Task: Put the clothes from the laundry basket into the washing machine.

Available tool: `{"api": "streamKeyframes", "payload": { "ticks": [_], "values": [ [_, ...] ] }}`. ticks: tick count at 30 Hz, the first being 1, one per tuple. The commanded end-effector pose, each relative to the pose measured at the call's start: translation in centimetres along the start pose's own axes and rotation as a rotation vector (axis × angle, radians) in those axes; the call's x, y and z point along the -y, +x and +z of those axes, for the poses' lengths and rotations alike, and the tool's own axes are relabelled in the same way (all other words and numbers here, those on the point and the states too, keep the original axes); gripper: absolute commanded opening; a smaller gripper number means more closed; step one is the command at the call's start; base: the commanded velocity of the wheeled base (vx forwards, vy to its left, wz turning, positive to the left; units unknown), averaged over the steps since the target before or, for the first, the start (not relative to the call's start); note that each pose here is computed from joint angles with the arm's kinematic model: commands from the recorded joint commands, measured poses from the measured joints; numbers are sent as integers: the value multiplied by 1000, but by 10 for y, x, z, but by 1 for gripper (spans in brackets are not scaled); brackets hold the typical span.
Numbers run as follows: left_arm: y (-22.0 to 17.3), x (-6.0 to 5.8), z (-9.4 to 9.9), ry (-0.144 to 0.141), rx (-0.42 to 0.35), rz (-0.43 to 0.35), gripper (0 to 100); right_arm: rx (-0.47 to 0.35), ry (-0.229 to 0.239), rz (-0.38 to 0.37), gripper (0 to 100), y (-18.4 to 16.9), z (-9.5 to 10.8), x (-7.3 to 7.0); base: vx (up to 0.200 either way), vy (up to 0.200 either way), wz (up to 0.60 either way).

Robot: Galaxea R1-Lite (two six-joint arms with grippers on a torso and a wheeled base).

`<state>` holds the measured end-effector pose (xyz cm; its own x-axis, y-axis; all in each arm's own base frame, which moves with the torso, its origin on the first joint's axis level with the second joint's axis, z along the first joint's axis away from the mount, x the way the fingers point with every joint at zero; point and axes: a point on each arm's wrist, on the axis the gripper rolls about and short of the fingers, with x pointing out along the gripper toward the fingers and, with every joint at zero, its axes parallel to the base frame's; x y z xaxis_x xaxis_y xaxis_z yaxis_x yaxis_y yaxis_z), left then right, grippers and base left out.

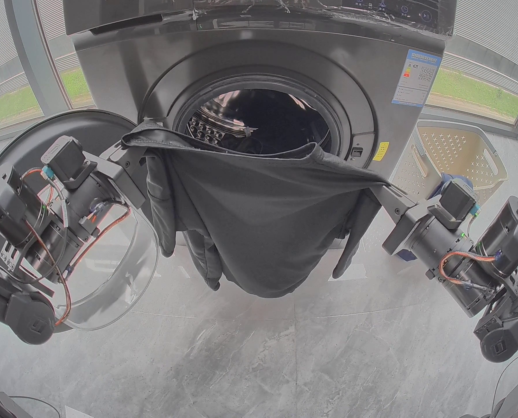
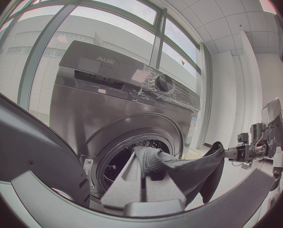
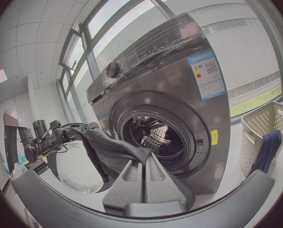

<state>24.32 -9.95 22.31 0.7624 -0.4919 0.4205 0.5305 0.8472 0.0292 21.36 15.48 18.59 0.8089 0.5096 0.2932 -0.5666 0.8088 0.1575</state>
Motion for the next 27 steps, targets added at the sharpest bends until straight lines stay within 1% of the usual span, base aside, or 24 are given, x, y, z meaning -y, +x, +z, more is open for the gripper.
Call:
{"api": "streamKeyframes", "payload": {
  "ticks": [1, 2, 6, 11, 14, 17, 27],
  "values": [
    [3, 0, 6, -4, 28, 8, 0, 16, -4, -15, 0, 2, 3, 4, 0, 0, 0],
    [4, -1, 7, -8, 36, 20, 0, 18, -6, -19, 0, 2, 4, 5, 0, 0, 0],
    [5, 2, 13, -9, 55, 21, 0, 32, -5, -18, 0, 4, 7, 5, 0, 0, 0],
    [3, 4, 18, -10, 66, 17, 0, 71, -4, -11, 0, 4, 17, 3, 0, 0, 0],
    [2, 5, 16, -14, 49, 15, 0, 94, -8, -9, 0, 6, 22, 2, 0, 0, 0],
    [3, 9, 16, -22, 45, 0, 0, 114, -7, -8, 0, 6, 27, 2, 0, 0, 0],
    [3, 12, 15, -28, 42, 3, 0, 118, -8, -7, 0, 6, 28, 1, 0, 0, 0]
  ]
}}
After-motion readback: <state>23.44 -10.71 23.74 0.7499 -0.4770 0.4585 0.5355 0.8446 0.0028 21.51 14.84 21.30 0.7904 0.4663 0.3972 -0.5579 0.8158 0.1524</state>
